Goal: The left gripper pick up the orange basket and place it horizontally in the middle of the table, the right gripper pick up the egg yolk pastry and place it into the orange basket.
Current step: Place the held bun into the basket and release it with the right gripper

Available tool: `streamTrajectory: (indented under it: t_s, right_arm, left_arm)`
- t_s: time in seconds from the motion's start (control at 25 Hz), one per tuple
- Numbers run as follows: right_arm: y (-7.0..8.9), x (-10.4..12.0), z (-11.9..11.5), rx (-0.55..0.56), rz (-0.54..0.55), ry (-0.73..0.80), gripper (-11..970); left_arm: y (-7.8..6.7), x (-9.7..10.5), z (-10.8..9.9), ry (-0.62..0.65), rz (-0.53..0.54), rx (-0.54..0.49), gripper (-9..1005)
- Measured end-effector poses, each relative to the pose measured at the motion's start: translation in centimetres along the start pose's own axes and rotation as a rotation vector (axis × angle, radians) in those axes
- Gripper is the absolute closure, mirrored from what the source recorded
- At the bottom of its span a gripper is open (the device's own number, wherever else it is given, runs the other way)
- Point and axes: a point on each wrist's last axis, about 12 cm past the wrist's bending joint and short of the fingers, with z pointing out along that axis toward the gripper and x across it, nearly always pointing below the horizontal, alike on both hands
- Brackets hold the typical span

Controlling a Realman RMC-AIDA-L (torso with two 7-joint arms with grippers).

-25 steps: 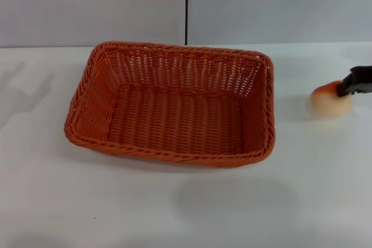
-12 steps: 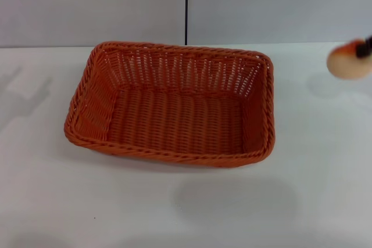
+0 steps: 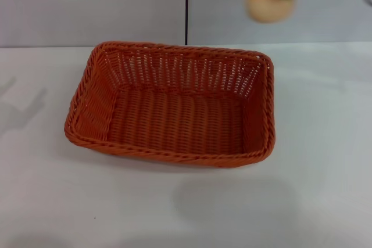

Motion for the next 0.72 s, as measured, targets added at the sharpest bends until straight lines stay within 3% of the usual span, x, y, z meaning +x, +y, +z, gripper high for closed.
streamTrajectory:
  t_s: [0.04, 0.12, 0.24, 0.44, 0.72]
  right_arm:
    - [1.1, -0.3, 1.7, -0.049, -0.022, 0.014, 929]
    - [1.5, -0.3, 2.4, -0.068, -0.03, 0.025, 929]
    - [3.2, 0.1, 5.6, -0.147, -0.037, 0.079, 930]
    - [3.8, 0.9, 7.6, -0.175, -0.029, 0.127, 932]
    - [3.3, 2.8, 9.9, -0.288, 0.044, 0.153, 892]
  left_arm:
    - [-0.1, 0.2, -0.2, 0.002, -0.007, -0.004, 181]
    - [-0.1, 0.3, -0.3, 0.002, -0.01, -0.006, 181]
    - [0.0, 0.3, -0.5, 0.001, -0.011, -0.013, 181]
    - [0.1, 0.2, -0.6, 0.0, 0.002, -0.021, 181]
    - [0.0, 0.4, -0.7, 0.002, 0.029, -0.025, 181]
